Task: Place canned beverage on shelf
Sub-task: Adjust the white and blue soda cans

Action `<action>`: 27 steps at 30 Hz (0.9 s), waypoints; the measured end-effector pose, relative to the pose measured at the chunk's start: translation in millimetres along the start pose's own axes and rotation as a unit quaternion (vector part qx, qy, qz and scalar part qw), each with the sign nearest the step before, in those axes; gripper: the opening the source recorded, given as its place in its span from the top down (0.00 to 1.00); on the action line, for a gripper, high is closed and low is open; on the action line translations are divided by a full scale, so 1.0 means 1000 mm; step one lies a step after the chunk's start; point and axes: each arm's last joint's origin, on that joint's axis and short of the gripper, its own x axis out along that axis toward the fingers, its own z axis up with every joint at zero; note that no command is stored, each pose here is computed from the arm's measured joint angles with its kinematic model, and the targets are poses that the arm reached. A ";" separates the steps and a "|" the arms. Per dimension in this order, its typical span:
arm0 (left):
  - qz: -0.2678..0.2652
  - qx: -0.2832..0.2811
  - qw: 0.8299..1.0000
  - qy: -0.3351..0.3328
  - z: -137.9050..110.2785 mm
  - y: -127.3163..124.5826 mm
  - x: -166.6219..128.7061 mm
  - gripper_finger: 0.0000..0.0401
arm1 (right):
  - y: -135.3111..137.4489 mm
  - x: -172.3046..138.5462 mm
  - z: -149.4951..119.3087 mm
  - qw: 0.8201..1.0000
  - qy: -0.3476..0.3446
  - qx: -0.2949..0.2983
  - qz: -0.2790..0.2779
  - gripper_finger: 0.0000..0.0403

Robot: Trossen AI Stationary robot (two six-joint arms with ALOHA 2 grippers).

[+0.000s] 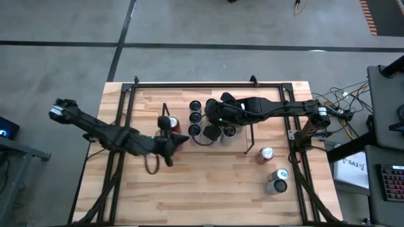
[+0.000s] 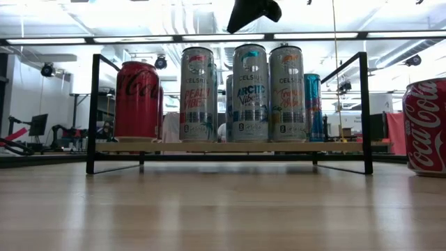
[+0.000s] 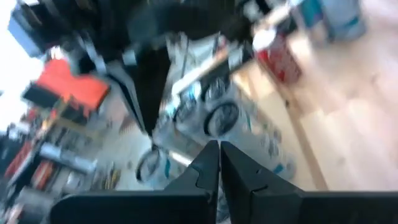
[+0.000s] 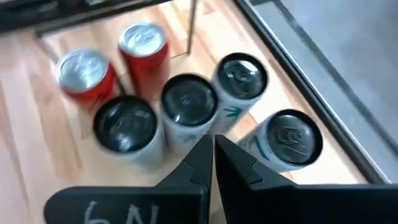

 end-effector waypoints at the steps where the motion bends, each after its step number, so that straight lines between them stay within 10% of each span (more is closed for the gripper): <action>1: 0.001 -0.002 1.000 -0.021 -0.003 0.003 -0.006 1.00 | -0.002 0.001 0.001 1.000 -0.002 0.017 -0.004 0.98; 11: 0.064 -0.024 0.984 -0.162 -0.042 0.023 -0.052 1.00 | -0.031 0.037 0.006 0.990 0.015 0.130 -0.055 0.98; 27: 0.094 -0.016 0.985 -0.147 -0.074 0.029 -0.074 1.00 | -0.047 0.069 0.004 0.981 0.043 0.168 -0.089 0.98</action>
